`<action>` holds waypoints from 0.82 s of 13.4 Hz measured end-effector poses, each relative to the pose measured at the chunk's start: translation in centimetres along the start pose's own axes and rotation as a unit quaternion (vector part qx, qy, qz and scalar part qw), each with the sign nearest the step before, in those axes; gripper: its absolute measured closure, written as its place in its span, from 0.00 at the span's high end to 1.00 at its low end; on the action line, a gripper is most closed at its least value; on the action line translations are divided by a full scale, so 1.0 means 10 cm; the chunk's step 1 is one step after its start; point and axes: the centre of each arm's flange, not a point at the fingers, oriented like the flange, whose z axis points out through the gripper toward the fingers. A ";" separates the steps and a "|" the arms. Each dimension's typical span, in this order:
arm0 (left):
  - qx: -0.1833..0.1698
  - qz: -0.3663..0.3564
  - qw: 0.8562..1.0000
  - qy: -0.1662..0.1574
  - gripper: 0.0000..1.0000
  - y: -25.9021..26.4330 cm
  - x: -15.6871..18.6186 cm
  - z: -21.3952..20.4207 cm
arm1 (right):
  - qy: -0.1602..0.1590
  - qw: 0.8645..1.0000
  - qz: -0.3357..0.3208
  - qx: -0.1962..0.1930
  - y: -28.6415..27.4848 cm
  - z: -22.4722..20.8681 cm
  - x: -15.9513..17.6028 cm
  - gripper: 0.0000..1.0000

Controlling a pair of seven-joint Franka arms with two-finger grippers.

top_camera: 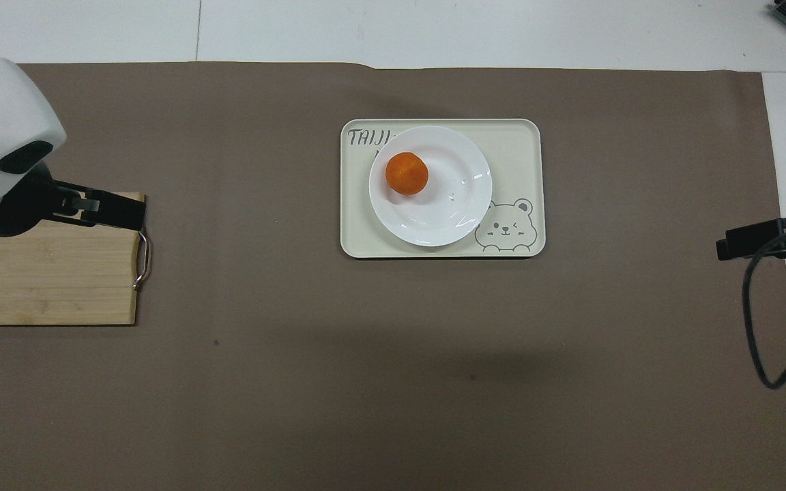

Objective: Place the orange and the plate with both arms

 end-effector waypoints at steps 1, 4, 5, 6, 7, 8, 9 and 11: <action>0.000 0.001 1.000 0.000 1.00 0.02 0.00 0.00 | 0.000 1.000 0.000 0.000 0.00 0.00 0.00 1.00; 0.004 -0.019 1.000 0.001 1.00 -0.23 -0.02 -0.03 | 0.000 1.000 0.000 0.000 0.00 0.00 0.00 1.00; 0.006 -0.028 1.000 0.001 1.00 -0.40 -0.04 -0.07 | 0.000 1.000 0.000 0.000 0.00 0.00 0.00 1.00; 0.007 -0.032 0.999 -0.004 1.00 -0.55 -0.07 -0.10 | 0.000 1.000 0.000 0.000 0.00 0.00 0.00 1.00; 0.008 -0.033 0.999 -0.010 1.00 -0.71 -0.11 -0.12 | 0.000 1.000 0.000 0.000 0.00 0.00 0.00 1.00; 0.008 -0.034 0.999 -0.014 1.00 -0.87 -0.15 -0.14 | 0.000 1.000 0.000 0.000 0.00 0.00 0.00 1.00; 0.007 -0.038 0.999 -0.017 1.00 -1.02 -0.18 -0.15 | 0.000 1.000 0.000 0.000 0.00 0.00 0.00 1.00; -0.001 -0.050 0.998 -0.024 1.00 -1.25 -0.24 -0.14 | 0.000 1.000 0.000 0.000 0.00 0.00 0.00 1.00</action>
